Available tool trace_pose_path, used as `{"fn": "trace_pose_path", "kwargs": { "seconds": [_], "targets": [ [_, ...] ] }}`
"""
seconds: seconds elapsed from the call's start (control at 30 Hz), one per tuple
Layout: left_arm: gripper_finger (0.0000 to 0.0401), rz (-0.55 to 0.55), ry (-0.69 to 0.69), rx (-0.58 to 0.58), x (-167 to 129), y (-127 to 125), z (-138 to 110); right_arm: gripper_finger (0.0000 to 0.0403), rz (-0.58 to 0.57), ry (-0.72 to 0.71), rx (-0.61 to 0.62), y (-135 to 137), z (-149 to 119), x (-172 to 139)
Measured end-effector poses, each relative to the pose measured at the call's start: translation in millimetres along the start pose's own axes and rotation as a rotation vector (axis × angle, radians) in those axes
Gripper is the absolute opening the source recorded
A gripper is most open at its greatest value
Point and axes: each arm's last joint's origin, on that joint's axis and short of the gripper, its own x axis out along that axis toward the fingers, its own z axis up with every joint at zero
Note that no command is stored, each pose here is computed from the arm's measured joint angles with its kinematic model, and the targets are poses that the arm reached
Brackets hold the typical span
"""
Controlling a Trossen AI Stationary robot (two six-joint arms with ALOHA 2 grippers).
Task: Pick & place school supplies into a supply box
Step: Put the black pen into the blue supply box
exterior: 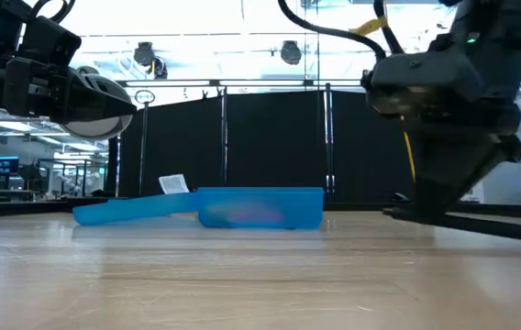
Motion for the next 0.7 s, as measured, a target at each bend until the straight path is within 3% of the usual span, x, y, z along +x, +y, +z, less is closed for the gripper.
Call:
{"fn": "trace_pose_path", "kwargs": {
  "seconds": [0.17,0.43,0.7],
  "targets": [
    [0.0021,0.0,0.0,0.0,0,0,0,0.0017,0.039,0.002,-0.013,4,-1,0],
    [0.0021,0.0,0.0,0.0,0,0,0,0.0017,0.271,-0.091,-0.035,25,15,-5],
    [0.0021,0.0,-0.002,0.0,0,0,0,0.0017,0.545,-0.353,-0.01,41,62,-31]
  ]
}}
